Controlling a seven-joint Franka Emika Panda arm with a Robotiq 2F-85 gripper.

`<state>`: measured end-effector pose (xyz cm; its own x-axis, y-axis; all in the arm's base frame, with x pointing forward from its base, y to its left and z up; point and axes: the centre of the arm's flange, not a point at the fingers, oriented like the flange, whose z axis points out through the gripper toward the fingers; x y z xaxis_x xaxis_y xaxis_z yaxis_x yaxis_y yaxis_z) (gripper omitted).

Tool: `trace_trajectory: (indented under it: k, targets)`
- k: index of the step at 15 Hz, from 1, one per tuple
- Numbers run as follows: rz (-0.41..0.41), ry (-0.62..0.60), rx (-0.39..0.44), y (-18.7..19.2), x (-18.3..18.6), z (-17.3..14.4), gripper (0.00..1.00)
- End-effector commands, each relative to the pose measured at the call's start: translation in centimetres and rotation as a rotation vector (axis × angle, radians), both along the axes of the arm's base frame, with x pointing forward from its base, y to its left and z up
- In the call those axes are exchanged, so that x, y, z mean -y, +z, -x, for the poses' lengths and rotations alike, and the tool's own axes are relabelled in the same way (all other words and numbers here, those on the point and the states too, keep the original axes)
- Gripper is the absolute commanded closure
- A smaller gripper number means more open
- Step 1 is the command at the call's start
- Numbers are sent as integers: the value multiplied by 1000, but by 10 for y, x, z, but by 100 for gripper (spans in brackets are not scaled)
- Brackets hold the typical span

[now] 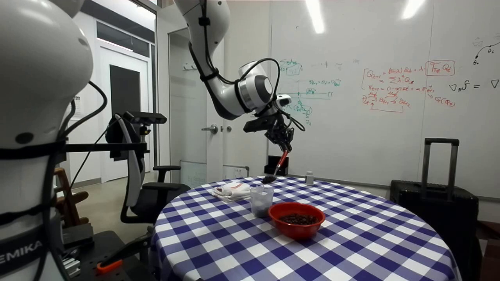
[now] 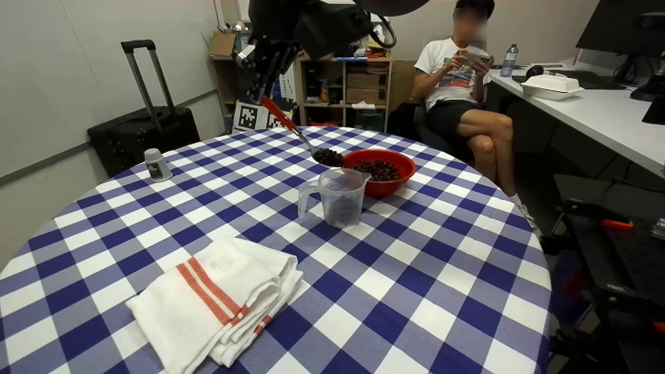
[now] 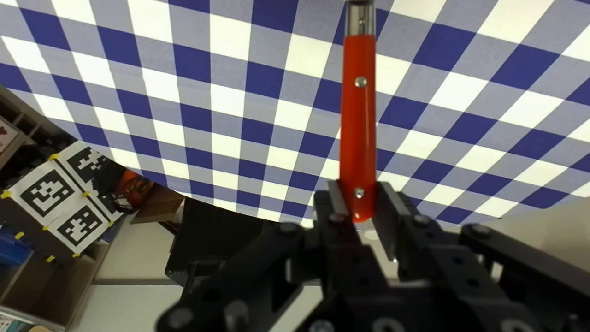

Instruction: Scoop some of the contents in the bowl and put them in the jar

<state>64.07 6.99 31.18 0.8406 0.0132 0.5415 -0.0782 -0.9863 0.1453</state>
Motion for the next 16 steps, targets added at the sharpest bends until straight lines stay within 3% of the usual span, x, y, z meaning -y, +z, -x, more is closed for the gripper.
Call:
trace_trajectory:
  k: [1,16]
  targets:
    - [7,-29,36,3,-3,13,95]
    - [64,-76,80,2,3,20,95]
